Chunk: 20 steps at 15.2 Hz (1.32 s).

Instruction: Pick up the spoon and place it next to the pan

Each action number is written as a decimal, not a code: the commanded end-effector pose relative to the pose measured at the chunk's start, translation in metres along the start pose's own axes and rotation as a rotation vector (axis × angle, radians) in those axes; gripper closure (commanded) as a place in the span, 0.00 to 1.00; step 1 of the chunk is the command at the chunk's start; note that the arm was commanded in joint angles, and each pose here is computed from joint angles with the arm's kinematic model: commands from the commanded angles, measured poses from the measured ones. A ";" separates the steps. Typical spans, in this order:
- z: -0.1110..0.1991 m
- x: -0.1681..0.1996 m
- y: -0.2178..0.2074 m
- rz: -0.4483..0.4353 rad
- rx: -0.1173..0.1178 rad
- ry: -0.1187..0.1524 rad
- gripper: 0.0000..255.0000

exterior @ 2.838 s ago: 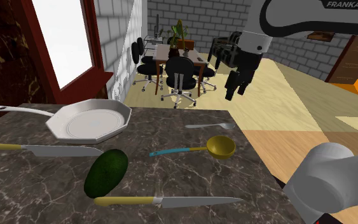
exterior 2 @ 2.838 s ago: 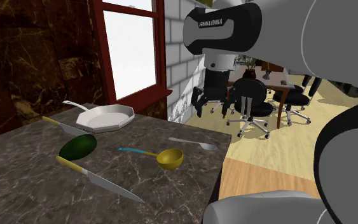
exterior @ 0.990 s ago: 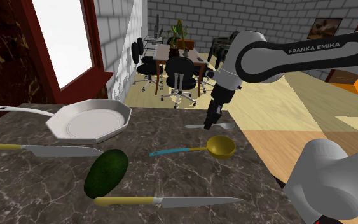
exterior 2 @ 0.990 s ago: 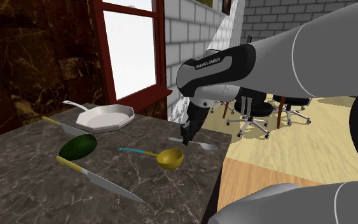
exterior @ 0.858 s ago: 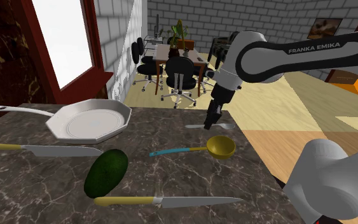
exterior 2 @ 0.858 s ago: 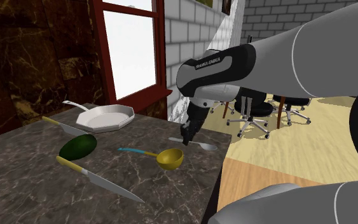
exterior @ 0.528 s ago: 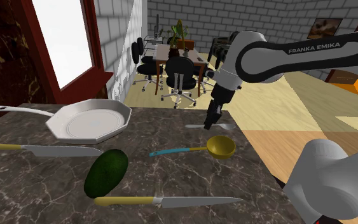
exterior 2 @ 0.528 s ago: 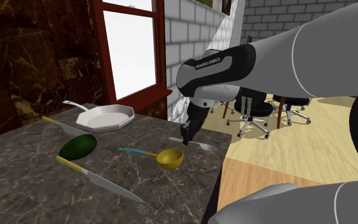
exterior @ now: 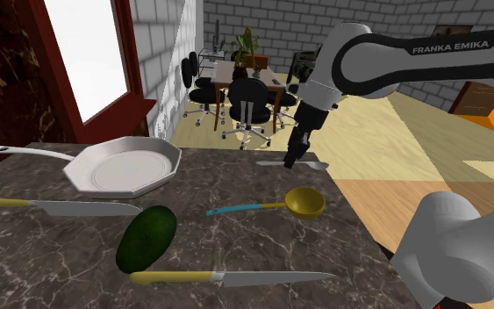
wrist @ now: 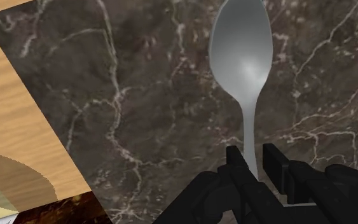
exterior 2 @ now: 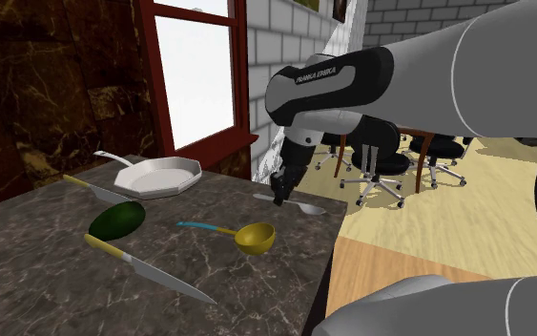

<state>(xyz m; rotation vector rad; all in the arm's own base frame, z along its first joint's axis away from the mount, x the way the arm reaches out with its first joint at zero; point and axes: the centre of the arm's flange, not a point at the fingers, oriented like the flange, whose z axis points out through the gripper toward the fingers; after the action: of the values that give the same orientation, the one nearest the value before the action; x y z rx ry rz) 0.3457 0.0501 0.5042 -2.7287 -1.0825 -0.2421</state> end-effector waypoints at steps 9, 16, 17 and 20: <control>-0.051 0.012 -0.005 0.000 0.000 0.000 1.00; -0.087 0.020 -0.009 0.000 0.000 0.000 1.00; -0.092 0.021 -0.010 0.000 0.000 0.000 1.00; -0.089 0.038 -0.030 0.000 0.000 0.000 1.00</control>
<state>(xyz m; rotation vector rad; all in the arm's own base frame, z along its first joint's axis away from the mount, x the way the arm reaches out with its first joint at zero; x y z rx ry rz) 0.3464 0.0643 0.6011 -2.7286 -1.0828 -0.2417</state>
